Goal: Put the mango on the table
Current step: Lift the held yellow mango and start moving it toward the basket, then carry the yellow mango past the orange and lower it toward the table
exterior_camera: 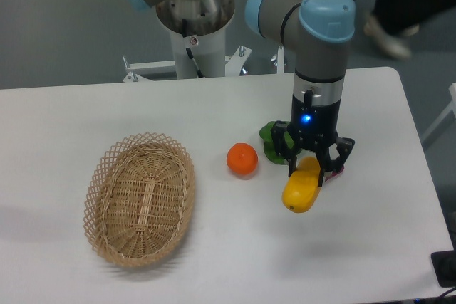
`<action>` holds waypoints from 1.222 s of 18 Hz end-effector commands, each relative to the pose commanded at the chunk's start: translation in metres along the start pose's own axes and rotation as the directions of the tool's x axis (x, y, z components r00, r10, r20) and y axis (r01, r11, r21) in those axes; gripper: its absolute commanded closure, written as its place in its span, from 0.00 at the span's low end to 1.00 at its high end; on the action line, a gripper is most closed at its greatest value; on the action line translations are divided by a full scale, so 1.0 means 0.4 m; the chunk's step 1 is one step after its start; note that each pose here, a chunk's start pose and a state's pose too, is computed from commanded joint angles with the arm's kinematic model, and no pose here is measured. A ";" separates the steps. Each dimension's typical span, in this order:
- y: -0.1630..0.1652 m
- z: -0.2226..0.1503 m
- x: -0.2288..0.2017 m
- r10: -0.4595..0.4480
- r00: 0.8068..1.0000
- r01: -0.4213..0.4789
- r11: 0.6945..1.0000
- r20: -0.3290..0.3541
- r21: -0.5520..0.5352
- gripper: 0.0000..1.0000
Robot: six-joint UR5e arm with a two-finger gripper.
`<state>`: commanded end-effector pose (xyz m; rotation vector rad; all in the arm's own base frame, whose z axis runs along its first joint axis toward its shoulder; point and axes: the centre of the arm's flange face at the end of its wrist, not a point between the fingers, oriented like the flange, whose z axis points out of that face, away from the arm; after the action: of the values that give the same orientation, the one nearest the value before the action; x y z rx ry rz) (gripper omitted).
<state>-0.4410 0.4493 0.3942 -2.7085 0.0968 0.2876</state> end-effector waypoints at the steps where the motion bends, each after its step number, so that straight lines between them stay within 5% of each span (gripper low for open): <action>1: 0.004 0.005 0.004 -0.003 1.000 0.003 1.000 -0.004 -0.002 0.55; 12: -0.016 0.024 0.022 -0.061 0.998 0.061 0.998 -0.019 -0.004 0.55; 22: -0.111 0.188 0.107 -0.231 0.972 0.230 0.973 -0.051 -0.019 0.55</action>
<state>-0.4082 0.5194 0.3354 -2.7070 -0.2040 0.1471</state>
